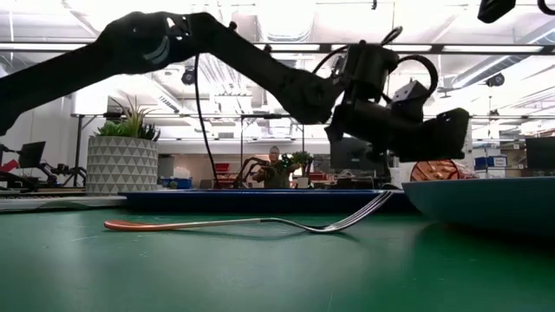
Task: Pick and place plate/cup/fork/spoon on tray
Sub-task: Put the red cup on the blue tray, then put the red cup on the top left of the blue tray
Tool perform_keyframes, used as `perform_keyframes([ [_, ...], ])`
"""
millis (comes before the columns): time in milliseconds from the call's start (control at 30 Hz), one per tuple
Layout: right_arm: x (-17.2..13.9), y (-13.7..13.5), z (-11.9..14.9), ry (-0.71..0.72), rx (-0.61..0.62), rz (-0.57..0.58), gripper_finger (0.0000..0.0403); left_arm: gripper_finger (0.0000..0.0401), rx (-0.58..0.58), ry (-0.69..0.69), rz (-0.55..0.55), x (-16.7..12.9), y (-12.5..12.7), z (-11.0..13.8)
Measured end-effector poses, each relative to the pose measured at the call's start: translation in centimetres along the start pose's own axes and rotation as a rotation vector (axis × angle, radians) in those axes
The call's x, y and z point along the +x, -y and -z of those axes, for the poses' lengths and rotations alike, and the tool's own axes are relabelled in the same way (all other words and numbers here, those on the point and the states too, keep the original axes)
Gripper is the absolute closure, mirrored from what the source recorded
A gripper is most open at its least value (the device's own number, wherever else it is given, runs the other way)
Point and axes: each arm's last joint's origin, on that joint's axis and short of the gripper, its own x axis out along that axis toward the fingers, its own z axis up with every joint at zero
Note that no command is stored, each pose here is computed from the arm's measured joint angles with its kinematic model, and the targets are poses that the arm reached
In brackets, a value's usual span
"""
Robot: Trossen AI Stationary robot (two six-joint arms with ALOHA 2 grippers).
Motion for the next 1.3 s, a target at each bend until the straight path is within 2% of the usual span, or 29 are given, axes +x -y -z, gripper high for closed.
perform_keyframes([
  [167, 0.1, 0.0, 0.2, -0.015, 0.012, 0.003, 0.0394, 0.0319, 0.236, -0.103, 0.001, -1.2, -0.7, -2.1],
  [267, 0.2, 0.1, 0.4, -0.035, 0.023, 0.007, 0.0394, 0.0306, 0.304, -0.17, 0.012, -1.9, -1.6, -2.9],
  [500, 0.3, 0.2, 0.7, -0.069, 0.028, 0.014, 0.0394, 0.0219, 0.433, -0.22, 0.005, -2.7, -5.2, -4.5],
  [600, 0.3, 0.2, 0.7, -0.068, 0.027, 0.018, 0.0394, 0.0183, 0.44, -0.215, 0.003, -2.4, -6.2, -4.1],
  [700, 0.3, 0.2, 0.7, -0.066, 0.022, 0.029, 0.0394, 0.0163, 0.431, -0.186, 0.042, -2.1, -6.7, -3.9],
  [1033, 0.3, 0.2, 0.7, -0.069, -0.001, 0.031, 0.0394, 0.0159, 0.438, -0.038, 0.096, -0.9, -6.8, -3.2],
  [1300, 0.3, 0.2, 0.7, -0.069, -0.011, 0.032, 0.0394, 0.0159, 0.441, -0.02, 0.088, 0.5, -6.9, -0.2],
])
